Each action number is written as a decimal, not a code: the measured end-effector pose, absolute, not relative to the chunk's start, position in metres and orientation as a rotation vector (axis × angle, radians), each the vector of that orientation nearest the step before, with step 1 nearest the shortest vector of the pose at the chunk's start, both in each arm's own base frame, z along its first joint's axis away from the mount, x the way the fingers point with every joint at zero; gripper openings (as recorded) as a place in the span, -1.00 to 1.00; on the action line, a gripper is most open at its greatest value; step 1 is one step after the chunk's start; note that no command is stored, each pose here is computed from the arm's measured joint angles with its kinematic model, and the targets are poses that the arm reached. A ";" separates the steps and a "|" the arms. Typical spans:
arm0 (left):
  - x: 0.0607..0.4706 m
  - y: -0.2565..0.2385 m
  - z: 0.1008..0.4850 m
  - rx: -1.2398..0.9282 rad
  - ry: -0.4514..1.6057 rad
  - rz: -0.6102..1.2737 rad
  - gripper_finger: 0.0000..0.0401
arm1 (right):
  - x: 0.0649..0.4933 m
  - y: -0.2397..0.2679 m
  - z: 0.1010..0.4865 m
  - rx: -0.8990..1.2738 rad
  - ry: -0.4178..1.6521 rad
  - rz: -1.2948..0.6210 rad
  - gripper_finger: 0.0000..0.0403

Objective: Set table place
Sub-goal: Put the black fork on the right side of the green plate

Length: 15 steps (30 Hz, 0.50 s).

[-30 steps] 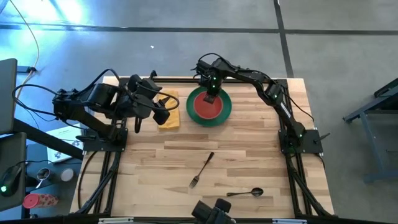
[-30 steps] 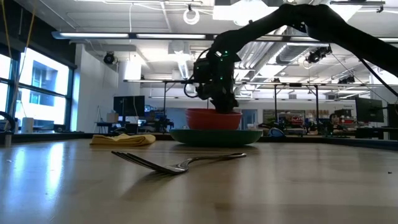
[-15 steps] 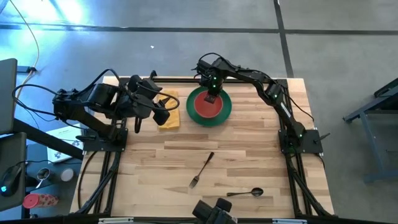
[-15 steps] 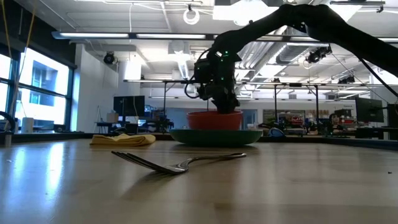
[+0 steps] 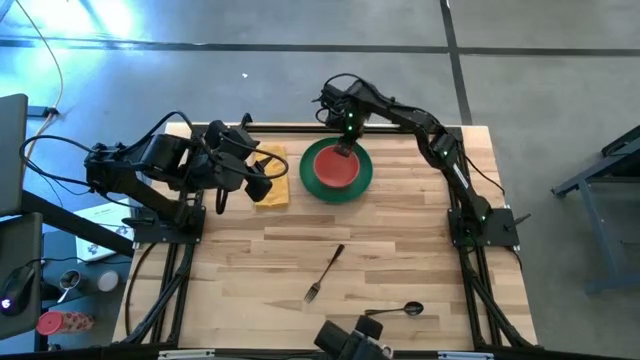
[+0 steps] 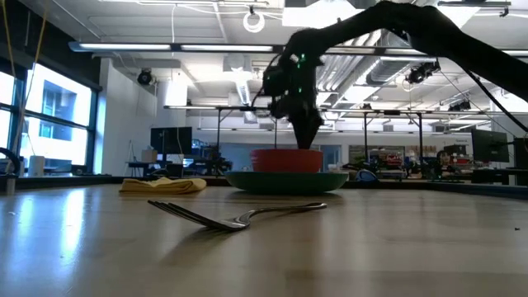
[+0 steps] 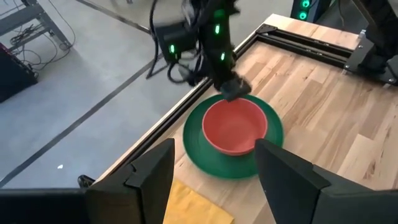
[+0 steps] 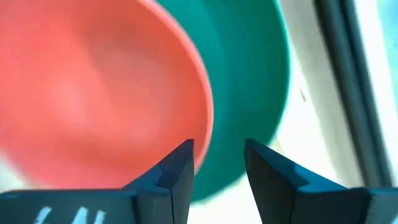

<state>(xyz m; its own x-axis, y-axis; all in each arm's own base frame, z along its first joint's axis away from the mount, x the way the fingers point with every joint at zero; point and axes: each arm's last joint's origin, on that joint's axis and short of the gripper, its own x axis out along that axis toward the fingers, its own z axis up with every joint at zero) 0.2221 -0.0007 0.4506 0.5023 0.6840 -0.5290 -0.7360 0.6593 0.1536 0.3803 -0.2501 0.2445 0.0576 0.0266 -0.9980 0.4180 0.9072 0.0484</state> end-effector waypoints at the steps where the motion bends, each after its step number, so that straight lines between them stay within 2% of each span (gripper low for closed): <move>1: 0.222 -0.001 0.450 -0.094 0.598 0.859 0.05 | 0.379 -0.246 0.256 0.359 1.503 -0.298 -0.34; 5: 0.222 -0.001 0.449 -0.084 0.615 0.861 0.05 | 0.362 -0.211 0.295 0.316 1.489 -0.255 -0.34; 10: 0.223 -0.002 0.444 -0.117 0.655 0.854 0.05 | 0.326 -0.153 0.339 0.240 1.423 -0.317 -0.34; 15: 0.253 -0.006 0.401 -0.207 0.712 0.872 0.05 | 0.281 -0.103 0.364 0.206 1.264 -0.443 -0.34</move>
<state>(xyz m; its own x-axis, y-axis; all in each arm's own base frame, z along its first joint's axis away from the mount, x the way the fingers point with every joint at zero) 0.2528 -0.0056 0.4015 0.4331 0.6276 -0.6469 -0.7594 0.6407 0.1133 0.2806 -0.1026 0.3639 0.2322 -0.2078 -0.9502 0.4311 0.8977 -0.0910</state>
